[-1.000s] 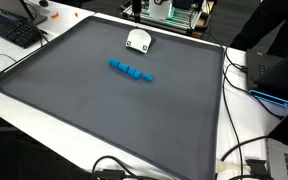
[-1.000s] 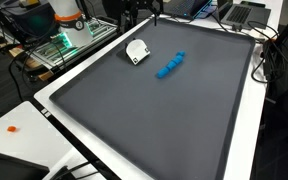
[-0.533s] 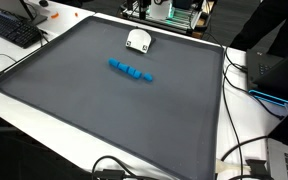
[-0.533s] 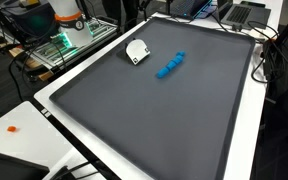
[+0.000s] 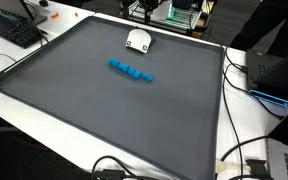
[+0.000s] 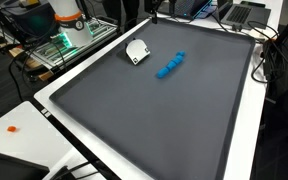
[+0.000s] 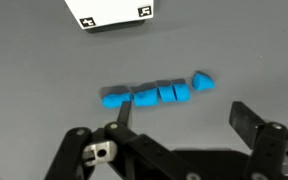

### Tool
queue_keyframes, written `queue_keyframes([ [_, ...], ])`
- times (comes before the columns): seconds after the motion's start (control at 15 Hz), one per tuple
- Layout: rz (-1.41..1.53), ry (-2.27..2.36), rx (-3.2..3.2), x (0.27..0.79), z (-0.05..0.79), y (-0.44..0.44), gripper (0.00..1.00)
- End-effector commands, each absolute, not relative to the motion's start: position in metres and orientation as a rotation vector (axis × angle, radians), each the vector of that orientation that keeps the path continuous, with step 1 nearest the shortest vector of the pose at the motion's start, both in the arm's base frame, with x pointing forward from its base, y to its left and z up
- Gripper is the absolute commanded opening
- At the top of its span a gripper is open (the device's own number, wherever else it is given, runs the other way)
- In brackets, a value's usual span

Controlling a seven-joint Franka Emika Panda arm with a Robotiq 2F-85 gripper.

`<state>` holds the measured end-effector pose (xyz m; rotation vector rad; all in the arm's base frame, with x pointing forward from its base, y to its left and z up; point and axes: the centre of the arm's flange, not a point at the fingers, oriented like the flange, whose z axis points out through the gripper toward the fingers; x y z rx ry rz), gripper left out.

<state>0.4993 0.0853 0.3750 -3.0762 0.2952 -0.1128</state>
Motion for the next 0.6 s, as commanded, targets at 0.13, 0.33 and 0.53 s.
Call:
queue_keyframes([
  [0.13,-0.137,0.179,-3.082,0.5069,0.3708,0.0865,1.0],
  [0.33,-0.15,0.145,-3.081,0.5111,0.3651,0.0869,1.0],
  [0.53,-0.152,0.139,-3.081,0.5119,0.3651,0.0871,1.0],
])
